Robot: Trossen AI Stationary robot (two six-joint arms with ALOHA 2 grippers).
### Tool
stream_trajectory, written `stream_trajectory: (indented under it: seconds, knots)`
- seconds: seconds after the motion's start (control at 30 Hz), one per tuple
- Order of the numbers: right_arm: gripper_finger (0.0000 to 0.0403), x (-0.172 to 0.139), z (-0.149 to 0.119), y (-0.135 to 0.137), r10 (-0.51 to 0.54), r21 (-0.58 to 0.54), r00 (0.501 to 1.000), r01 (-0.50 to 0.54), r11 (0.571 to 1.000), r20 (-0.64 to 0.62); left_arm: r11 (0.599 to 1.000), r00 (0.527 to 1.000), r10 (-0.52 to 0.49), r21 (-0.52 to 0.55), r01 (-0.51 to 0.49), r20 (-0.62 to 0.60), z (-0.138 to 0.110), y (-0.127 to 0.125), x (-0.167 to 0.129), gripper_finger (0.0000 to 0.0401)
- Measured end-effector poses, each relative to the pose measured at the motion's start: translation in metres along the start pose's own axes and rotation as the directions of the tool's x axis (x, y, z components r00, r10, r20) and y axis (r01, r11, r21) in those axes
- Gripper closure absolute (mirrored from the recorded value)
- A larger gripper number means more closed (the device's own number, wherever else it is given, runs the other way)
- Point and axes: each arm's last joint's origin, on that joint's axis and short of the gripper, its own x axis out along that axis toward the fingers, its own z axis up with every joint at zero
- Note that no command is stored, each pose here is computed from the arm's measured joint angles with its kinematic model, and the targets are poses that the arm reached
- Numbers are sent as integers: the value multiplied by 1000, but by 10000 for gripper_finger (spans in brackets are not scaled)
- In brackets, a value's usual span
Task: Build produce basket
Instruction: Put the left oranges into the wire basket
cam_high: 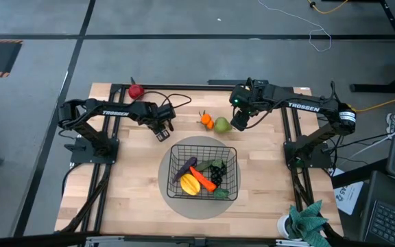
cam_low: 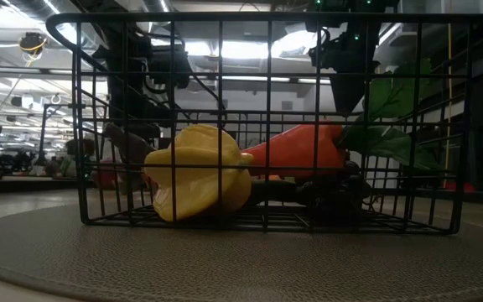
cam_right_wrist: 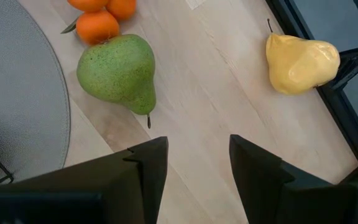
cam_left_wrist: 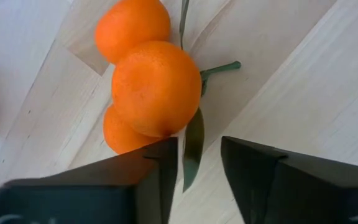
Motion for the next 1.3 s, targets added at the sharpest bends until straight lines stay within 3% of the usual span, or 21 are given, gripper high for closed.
stream_trajectory:
  seconds: [0.27,0.63,0.83,1.1,1.3]
  knots:
    - [242,0,0,0,0,0,1000,0,1000,0,1000,1000,7,5,-7,-24,-2,1,0,394]
    - [242,0,0,0,0,0,1000,0,1000,0,1000,1000,13,11,-13,-11,6,0,-9,401]
    - [242,0,0,0,-1,-1,1000,0,1000,-4,998,1000,11,66,-10,-10,20,-6,-35,401]
    - [242,0,-4,-1,-9,-12,999,9,1000,-44,989,996,83,121,-84,14,34,-12,-74,401]
    - [242,0,-6,-1,-13,-15,998,12,1000,-59,983,989,101,141,-115,104,48,-20,-111,401]
